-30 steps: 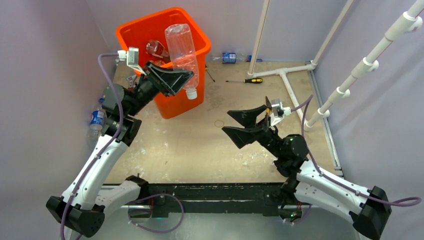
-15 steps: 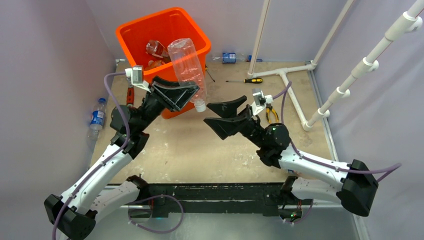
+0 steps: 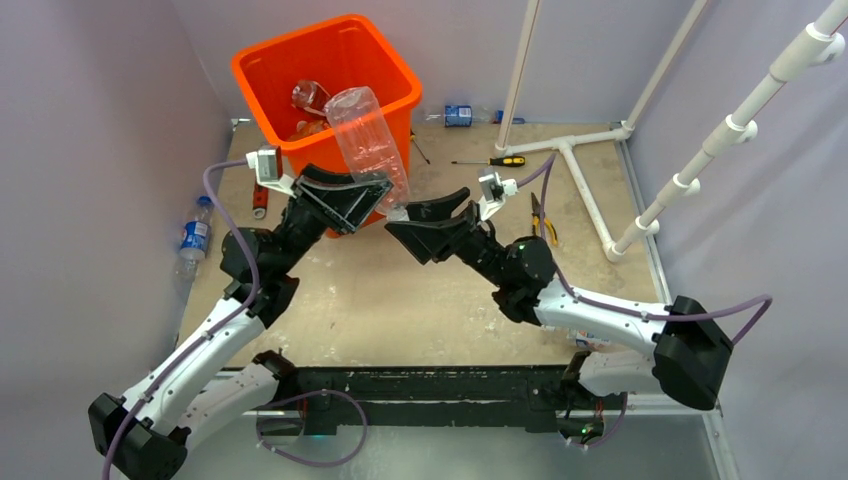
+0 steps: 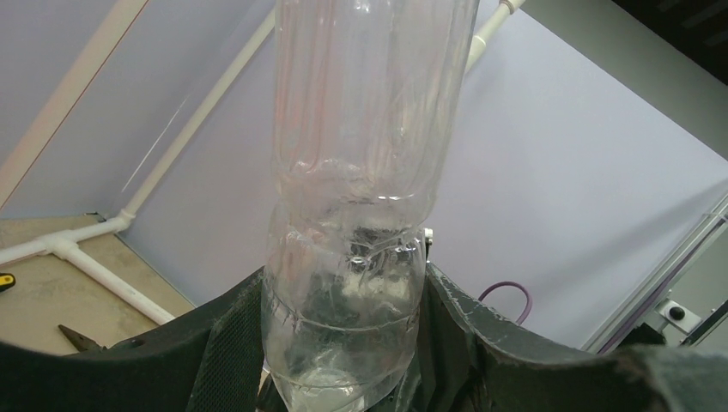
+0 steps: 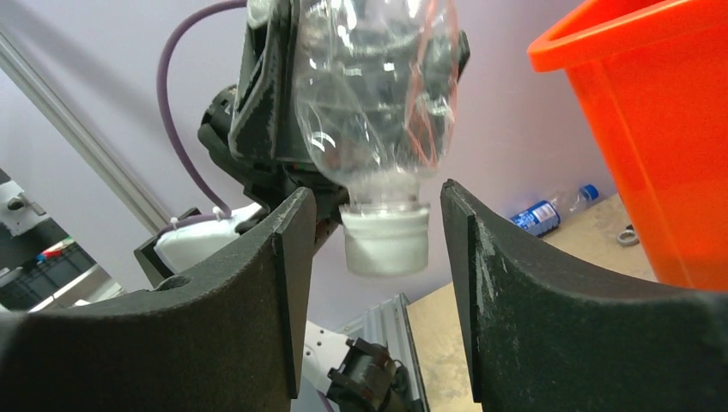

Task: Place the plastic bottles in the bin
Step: Pick up the plastic bottle from the corner of the board.

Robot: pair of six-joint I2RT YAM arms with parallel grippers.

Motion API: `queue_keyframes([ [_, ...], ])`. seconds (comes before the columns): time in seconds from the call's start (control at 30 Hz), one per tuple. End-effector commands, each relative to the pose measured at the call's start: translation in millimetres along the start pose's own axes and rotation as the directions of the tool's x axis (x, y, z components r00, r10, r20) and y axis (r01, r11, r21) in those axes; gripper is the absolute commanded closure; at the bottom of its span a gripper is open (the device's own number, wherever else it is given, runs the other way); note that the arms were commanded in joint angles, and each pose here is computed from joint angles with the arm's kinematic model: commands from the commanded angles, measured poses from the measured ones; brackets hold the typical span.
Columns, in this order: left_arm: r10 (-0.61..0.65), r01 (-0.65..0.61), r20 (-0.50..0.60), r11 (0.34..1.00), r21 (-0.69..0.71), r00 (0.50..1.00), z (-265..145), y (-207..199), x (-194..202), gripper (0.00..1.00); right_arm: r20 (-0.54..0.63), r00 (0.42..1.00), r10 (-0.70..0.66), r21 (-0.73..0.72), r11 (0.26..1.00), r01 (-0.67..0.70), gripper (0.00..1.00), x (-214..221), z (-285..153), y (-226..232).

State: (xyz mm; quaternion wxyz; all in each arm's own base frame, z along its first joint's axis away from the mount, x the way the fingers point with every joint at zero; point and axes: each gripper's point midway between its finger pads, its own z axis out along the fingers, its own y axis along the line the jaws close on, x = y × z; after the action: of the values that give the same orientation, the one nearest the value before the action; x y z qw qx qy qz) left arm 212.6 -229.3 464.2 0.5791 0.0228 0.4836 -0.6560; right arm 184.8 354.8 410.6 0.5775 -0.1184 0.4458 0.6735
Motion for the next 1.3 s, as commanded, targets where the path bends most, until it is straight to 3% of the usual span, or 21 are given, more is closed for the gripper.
queue_keyframes([
  [0.0, -0.019, 0.016, 0.047, 0.997, 0.074, 0.999, -1.8, -18.5, -8.1, 0.81, 0.096, 0.995, 0.0, -0.106, 0.994, 0.01, 0.44, -29.5, 15.6, 29.7],
  [0.07, -0.022, 0.018, 0.049, 0.997, 0.08, 0.999, -3.1, -20.7, -8.1, 0.81, 0.1, 0.995, 0.011, -0.125, 0.992, 0.001, 0.49, -29.1, 15.9, 32.4],
  [0.2, -0.024, 0.02, 0.047, 0.997, 0.079, 0.999, -5.7, -21.3, -7.0, 0.8, 0.077, 0.997, 0.015, -0.157, 0.988, -0.002, 0.71, -26.2, 17.1, 38.5],
  [0.27, -0.015, 0.013, 0.036, 0.997, 0.077, 0.999, -6.4, -22.1, -5.7, 0.74, 0.052, 0.999, 0.001, -0.18, 0.984, 0.009, 0.82, -24.1, 15.7, 44.5],
  [0.37, 0.013, -0.014, 0.004, 0.998, 0.061, 1.0, -6.7, -23.7, -3.8, 0.55, 0.0, 0.999, -0.049, -0.18, 0.982, 0.048, 1.0, -21.1, 11.1, 48.8],
  [0.57, 0.137, -0.138, -0.045, 0.99, -0.017, 0.99, -11.1, -23.8, -8.9, 0.15, -0.135, 0.967, -0.214, -0.054, 0.977, 0.209, 1.0, -27.6, -17.2, 41.7],
  [0.7, 0.334, -0.338, -0.051, 0.932, -0.131, 0.941, -24.0, -28.4, -36.7, 0.06, -0.248, 0.927, -0.28, 0.065, 0.95, 0.305, 1.0, -38.6, -50.8, 32.8],
  [0.77, 0.452, -0.453, -0.052, 0.874, -0.173, 0.891, -33.2, -33.7, -53.8, 0.04, -0.299, 0.908, -0.295, 0.144, 0.926, 0.349, 1.0, -49.9, -64.7, 26.8],
  [0.9, 0.707, -0.71, -0.098, 0.673, -0.208, 0.7, -52.3, -43.5, -83.6, 0.02, -0.439, 0.858, -0.266, 0.308, 0.853, 0.422, 1.0, -61.6, -99.7, 8.3],
  [1.03, 0.85, -0.861, -0.153, 0.509, -0.011, 0.504, -44.9, -59.3, -73.1, 0.01, -0.567, 0.796, -0.21, 0.388, 0.785, 0.483, 1.0, -63.3, -132.1, -2.4],
  [1.17, 0.854, -0.771, -0.283, 0.516, 0.372, 0.435, -23.3, -51.3, -3.0, 0.01, -0.683, 0.718, -0.137, 0.366, 0.786, 0.498, 1.0, -48.3, -145.5, -1.3],
  [1.27, 0.864, -0.703, -0.338, 0.501, 0.505, 0.373, -13.5, -38.0, 31.5, 0.01, -0.764, 0.639, -0.092, 0.343, 0.781, 0.522, 1.0, -34.2, -152.6, -6.7],
])
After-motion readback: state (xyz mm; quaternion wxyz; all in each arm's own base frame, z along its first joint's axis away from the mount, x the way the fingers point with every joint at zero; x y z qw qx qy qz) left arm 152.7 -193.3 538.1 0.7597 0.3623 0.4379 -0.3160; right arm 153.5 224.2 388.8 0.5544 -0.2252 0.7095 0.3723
